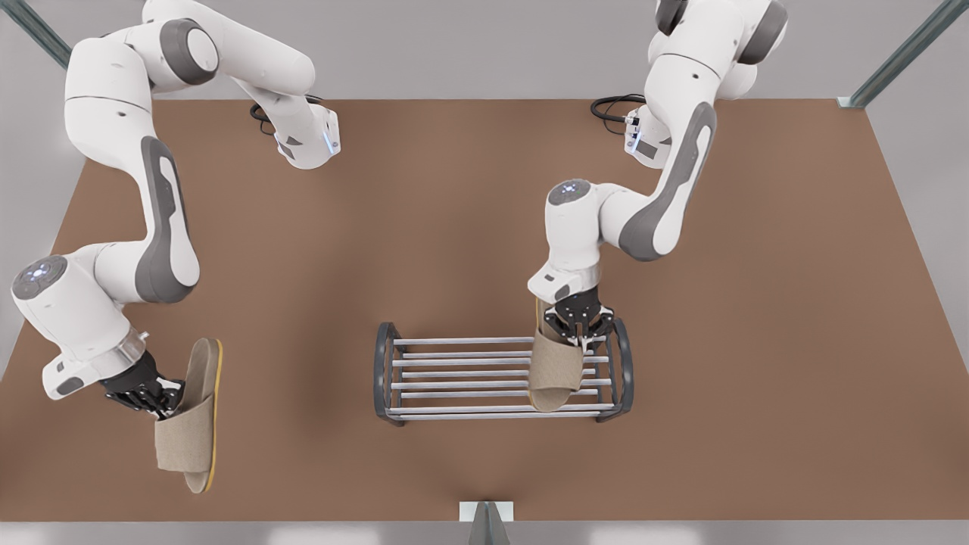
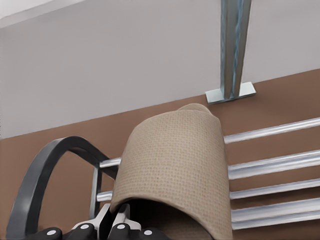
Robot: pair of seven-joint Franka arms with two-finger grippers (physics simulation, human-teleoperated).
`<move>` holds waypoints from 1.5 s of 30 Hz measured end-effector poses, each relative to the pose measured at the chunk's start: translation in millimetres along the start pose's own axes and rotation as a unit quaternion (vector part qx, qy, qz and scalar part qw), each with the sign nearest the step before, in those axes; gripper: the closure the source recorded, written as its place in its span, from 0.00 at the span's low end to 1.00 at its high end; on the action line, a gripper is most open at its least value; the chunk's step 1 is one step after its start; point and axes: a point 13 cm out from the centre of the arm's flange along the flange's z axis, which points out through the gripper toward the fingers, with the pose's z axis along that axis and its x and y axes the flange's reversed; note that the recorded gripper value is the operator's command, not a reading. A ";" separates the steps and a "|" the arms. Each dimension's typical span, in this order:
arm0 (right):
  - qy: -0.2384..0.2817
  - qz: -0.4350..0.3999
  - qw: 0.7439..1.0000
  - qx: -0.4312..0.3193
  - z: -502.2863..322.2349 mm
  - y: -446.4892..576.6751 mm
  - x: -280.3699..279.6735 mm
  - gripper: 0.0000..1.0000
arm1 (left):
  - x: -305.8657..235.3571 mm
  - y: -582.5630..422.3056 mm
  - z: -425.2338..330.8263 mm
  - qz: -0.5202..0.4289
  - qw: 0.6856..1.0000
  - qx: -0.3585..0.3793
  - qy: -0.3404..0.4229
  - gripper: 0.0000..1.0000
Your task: Place the right shoe on the shoe rack with the right arm, and place the left shoe on the shoe rack with the left arm
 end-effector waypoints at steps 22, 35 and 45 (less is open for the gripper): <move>0.056 -0.100 0.979 0.169 -165.7 299.4 49.9 0.79 | -3.5 308.4 -59.5 -0.366 0.903 -0.055 0.218 0.00; -0.018 -0.010 0.989 0.147 -112.0 386.4 58.0 0.79 | 74.4 305.2 -12.3 -0.298 0.890 0.058 0.340 0.00; -0.038 0.022 0.993 0.113 -43.9 453.8 89.6 0.79 | 67.5 300.6 -4.9 -0.235 0.913 0.084 0.323 0.00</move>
